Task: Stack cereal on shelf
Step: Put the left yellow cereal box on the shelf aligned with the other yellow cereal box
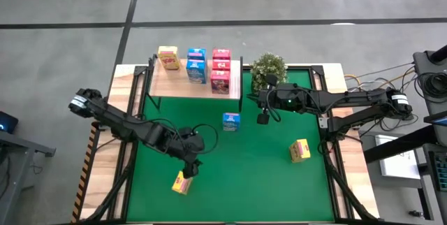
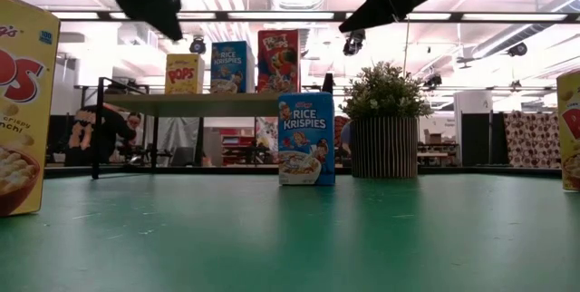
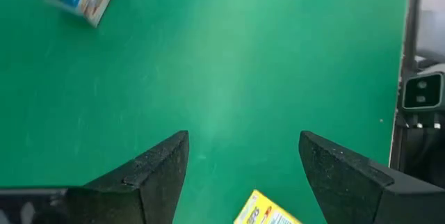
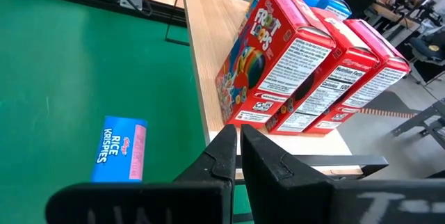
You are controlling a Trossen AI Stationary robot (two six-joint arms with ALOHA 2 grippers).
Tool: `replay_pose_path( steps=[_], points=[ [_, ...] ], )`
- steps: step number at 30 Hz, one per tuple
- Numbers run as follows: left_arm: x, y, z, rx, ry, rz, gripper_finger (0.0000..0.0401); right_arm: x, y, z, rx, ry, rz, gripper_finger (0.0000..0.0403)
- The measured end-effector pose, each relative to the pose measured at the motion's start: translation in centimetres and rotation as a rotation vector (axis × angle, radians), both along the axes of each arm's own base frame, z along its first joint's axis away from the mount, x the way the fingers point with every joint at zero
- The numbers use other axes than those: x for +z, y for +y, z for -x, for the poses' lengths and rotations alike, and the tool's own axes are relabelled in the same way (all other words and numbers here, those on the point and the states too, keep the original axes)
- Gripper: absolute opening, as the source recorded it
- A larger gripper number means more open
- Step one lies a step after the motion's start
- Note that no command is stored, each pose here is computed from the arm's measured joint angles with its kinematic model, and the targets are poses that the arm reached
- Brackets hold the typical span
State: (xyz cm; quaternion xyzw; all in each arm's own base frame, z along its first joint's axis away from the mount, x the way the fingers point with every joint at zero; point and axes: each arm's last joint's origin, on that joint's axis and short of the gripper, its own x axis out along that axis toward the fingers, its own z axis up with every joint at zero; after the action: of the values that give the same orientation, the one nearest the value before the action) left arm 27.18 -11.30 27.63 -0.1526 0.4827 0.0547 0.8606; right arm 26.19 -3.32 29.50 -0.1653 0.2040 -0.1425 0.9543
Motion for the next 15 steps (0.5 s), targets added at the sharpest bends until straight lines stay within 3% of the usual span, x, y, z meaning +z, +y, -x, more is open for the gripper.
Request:
replay_pose_path(
  steps=[15],
  points=[
    [0.93,0.06,0.26,0.066,0.032,0.023,0.0256,-0.05,-0.01,0.02,-0.007,0.0,-0.017,0.0012]
  ],
)
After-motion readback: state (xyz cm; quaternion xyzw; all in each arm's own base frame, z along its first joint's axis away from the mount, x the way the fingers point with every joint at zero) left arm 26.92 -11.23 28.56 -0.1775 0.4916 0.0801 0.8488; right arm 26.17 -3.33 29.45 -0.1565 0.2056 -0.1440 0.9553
